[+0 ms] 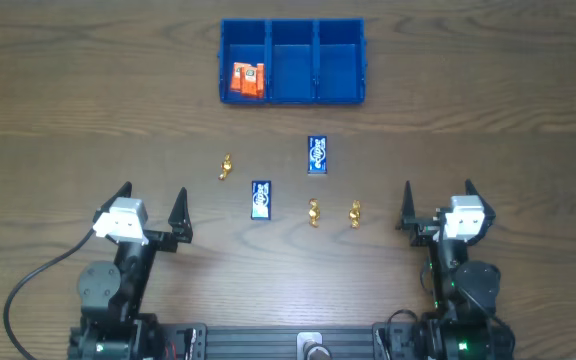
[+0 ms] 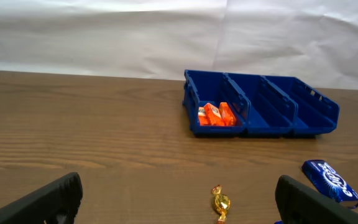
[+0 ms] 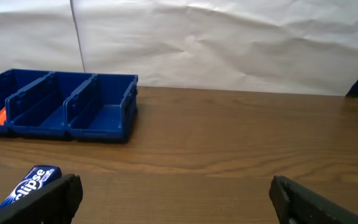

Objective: Sort Candies Into Trays

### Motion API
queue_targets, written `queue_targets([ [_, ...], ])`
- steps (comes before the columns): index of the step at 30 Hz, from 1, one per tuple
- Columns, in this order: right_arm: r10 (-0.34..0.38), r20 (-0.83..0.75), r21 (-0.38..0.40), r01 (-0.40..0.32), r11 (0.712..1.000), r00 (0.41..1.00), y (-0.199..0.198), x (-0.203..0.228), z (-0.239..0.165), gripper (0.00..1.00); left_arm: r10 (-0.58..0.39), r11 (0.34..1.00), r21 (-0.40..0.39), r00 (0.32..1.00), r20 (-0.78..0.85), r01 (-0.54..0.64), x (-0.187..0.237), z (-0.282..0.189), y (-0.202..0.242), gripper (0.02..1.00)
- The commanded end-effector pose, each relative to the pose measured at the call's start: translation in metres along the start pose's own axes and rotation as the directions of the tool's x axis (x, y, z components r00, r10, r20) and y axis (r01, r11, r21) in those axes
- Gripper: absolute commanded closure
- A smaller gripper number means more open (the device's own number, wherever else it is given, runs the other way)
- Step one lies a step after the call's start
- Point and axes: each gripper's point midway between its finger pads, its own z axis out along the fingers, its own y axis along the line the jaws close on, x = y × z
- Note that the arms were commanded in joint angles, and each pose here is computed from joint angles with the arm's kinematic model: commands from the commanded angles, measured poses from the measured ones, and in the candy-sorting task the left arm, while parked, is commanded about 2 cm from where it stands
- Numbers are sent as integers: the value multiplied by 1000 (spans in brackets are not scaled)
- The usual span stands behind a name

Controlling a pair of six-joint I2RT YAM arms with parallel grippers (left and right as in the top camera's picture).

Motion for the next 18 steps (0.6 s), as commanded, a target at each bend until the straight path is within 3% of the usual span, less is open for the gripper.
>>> queue_targets([
  [1,-8,0,-2,8,1000,1000,0,1,0,3,4,1000,8,999,-45,-4,15,1,0,20],
  [18,13,42,9,-13,1000,999,-2,-10,0,3,4,1000,8,999,-45,-4,15,1,0,23],
])
